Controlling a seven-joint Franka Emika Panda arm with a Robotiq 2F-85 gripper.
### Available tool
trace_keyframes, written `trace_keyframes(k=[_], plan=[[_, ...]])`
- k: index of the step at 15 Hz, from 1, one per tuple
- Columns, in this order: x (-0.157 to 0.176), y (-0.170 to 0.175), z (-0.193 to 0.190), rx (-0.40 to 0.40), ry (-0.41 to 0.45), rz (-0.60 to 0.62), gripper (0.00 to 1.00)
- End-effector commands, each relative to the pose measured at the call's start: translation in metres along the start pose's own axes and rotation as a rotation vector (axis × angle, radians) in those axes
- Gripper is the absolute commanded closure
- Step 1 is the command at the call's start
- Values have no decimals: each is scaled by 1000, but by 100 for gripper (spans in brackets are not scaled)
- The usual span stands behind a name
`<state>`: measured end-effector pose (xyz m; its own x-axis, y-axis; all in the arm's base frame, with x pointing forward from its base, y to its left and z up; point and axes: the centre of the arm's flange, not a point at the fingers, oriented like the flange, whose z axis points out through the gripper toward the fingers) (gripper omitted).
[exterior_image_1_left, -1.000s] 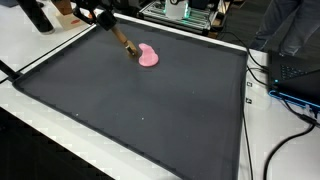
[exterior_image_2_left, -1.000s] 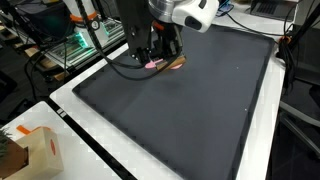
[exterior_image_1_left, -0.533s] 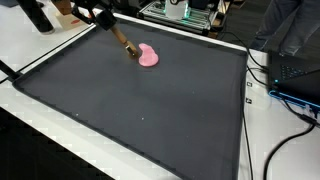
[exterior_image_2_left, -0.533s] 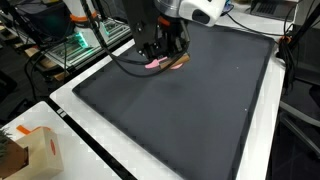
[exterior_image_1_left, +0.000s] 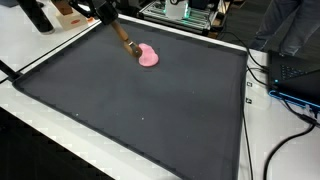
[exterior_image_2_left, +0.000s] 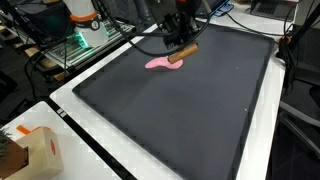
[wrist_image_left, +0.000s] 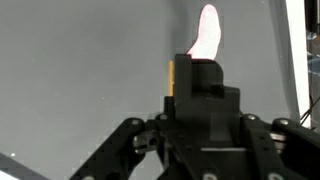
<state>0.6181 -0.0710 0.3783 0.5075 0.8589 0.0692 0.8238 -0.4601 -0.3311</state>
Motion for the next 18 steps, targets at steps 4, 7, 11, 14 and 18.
trace_keyframes(k=[4,7,11,14,18], plan=[[40,-55,-35,-138,-127,-171,76],[64,-83,-45,-218,-218,-277,76],[95,-117,-48,-305,-328,-421,76],[115,-138,-43,-343,-389,-515,76],[134,-137,-41,-319,-393,-535,51]])
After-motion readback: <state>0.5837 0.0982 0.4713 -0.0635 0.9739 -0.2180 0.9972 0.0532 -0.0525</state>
